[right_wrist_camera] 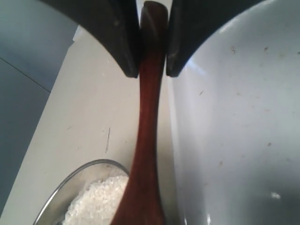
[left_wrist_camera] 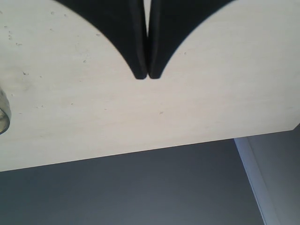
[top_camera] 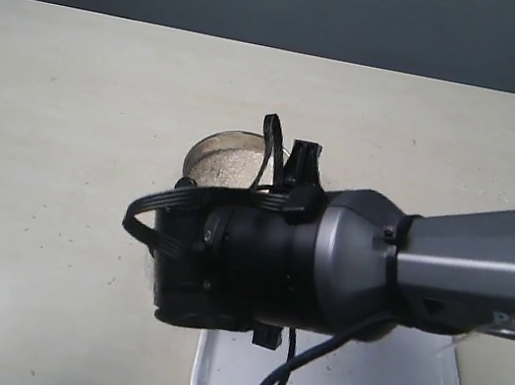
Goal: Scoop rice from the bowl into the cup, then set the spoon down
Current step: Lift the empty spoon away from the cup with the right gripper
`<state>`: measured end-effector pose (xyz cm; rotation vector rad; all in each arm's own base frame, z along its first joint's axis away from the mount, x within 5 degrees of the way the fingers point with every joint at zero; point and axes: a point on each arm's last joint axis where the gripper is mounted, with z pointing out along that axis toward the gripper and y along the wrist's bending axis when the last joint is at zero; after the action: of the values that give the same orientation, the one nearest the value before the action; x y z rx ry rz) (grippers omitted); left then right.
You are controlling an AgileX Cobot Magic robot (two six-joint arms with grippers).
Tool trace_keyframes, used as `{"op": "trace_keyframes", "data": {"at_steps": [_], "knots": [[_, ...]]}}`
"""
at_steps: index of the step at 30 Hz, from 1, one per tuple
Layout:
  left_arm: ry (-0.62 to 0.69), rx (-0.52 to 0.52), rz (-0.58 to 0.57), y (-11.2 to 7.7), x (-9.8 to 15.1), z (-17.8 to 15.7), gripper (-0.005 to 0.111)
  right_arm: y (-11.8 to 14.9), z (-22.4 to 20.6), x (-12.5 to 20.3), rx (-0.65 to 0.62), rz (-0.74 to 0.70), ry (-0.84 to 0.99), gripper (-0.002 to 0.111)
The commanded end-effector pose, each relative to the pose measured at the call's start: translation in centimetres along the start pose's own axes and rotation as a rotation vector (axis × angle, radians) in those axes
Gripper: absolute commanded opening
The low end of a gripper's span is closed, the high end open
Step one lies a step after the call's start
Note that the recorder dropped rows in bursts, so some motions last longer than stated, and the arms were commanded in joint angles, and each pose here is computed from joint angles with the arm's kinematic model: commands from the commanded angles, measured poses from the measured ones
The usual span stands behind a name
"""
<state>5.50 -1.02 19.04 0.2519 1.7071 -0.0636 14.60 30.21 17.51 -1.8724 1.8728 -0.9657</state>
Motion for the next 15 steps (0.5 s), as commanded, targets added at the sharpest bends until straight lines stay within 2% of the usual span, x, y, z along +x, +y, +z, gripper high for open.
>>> {"op": "trace_keyframes", "data": {"at_steps": [1,15], "knots": [[-0.010,0.002,-0.005,0.00,-0.17,-0.07,0.001,0.42,-0.40,0.02,0.055,0.007,-0.032,0.000],[-0.010,0.002,-0.005,0.00,-0.17,-0.07,0.001,0.69,-1.23,-0.49,0.130,0.020,-0.078,0.000]]}}
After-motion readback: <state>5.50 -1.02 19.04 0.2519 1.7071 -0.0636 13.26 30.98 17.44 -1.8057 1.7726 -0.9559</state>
